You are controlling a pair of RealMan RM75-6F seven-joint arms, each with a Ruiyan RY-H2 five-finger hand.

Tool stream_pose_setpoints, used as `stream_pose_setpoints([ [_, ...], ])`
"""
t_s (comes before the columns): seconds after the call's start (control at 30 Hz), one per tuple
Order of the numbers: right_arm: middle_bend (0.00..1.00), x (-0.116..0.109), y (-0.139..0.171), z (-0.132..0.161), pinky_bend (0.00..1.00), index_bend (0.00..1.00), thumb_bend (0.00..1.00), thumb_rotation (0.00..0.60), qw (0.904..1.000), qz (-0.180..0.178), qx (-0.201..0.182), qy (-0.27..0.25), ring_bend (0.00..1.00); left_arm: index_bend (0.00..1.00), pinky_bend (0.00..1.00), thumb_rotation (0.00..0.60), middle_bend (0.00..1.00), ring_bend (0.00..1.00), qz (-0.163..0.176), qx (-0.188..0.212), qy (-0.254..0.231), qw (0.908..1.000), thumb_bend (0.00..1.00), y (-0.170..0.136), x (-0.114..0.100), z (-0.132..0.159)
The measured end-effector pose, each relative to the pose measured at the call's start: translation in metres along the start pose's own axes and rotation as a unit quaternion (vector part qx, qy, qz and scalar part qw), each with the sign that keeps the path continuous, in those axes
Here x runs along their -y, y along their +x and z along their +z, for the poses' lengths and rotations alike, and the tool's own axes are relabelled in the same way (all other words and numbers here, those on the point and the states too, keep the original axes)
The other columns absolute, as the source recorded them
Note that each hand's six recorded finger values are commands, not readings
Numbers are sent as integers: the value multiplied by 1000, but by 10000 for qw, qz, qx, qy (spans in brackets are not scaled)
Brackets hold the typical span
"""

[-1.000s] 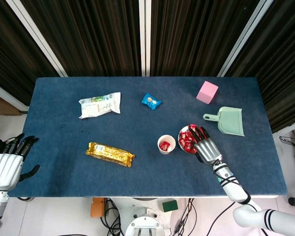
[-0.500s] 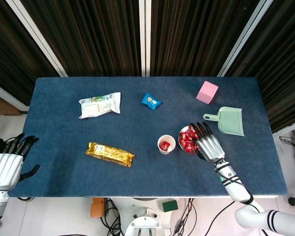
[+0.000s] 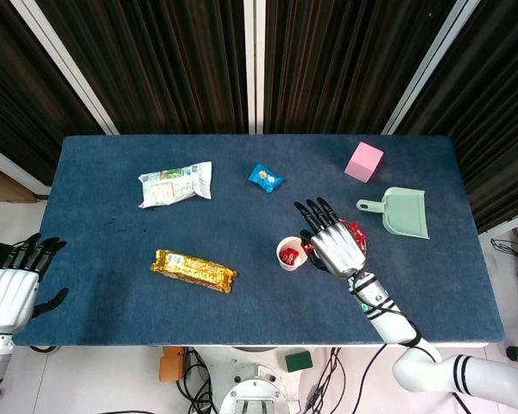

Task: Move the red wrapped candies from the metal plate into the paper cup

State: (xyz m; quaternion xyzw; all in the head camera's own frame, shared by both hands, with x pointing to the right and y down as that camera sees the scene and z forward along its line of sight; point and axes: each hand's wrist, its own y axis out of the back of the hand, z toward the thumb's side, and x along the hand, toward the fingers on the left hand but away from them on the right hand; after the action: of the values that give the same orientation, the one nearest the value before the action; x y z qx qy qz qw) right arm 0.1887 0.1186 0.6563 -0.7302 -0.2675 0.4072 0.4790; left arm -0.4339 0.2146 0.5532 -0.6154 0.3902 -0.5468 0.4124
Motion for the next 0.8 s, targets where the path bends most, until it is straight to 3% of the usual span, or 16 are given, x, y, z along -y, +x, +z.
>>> stream_pose_setpoints([
  [0.1, 13, 8, -6, 8, 0, 513, 370, 600, 9999, 77, -108, -57, 0, 178, 199, 600, 155, 57, -2, 15, -11, 10000, 183, -1, 0, 0],
  [0.2, 0, 11, -7, 12, 0, 124, 303, 600, 9998, 71, -174, -86, 0, 178, 199, 600, 155, 57, 13, 28, -11, 10000, 183, -2, -1, 0],
  [0.27, 0, 11, -7, 13, 0, 16, 251, 600, 9997, 40, -211, -127, 0, 178, 199, 600, 155, 57, 10, 43, -11, 10000, 183, -2, -1, 0],
  [0.4, 0, 8, -2, 11, 0, 0, 190, 600, 9994, -72, -259, -226, 0, 178, 199, 600, 155, 57, 5, 66, -1, 10000, 184, -3, 0, 1],
  [0.57, 0, 7, 11, -9, 0, 6, 215, 600, 9997, -173, -43, -138, 0, 178, 199, 600, 155, 57, 15, 77, 3, 10000, 184, -4, 0, 2],
  [0.67, 0, 13, 19, -29, 0, 67, 218, 600, 9997, -28, 256, -39, 0, 178, 199, 600, 155, 57, -15, 91, 18, 10000, 183, -4, 1, 3],
  [0.8, 0, 29, 31, -62, 0, 165, 219, 600, 9956, 440, 821, 37, 0, 178, 199, 600, 155, 57, -68, 112, 44, 9999, 183, -2, 4, 4],
])
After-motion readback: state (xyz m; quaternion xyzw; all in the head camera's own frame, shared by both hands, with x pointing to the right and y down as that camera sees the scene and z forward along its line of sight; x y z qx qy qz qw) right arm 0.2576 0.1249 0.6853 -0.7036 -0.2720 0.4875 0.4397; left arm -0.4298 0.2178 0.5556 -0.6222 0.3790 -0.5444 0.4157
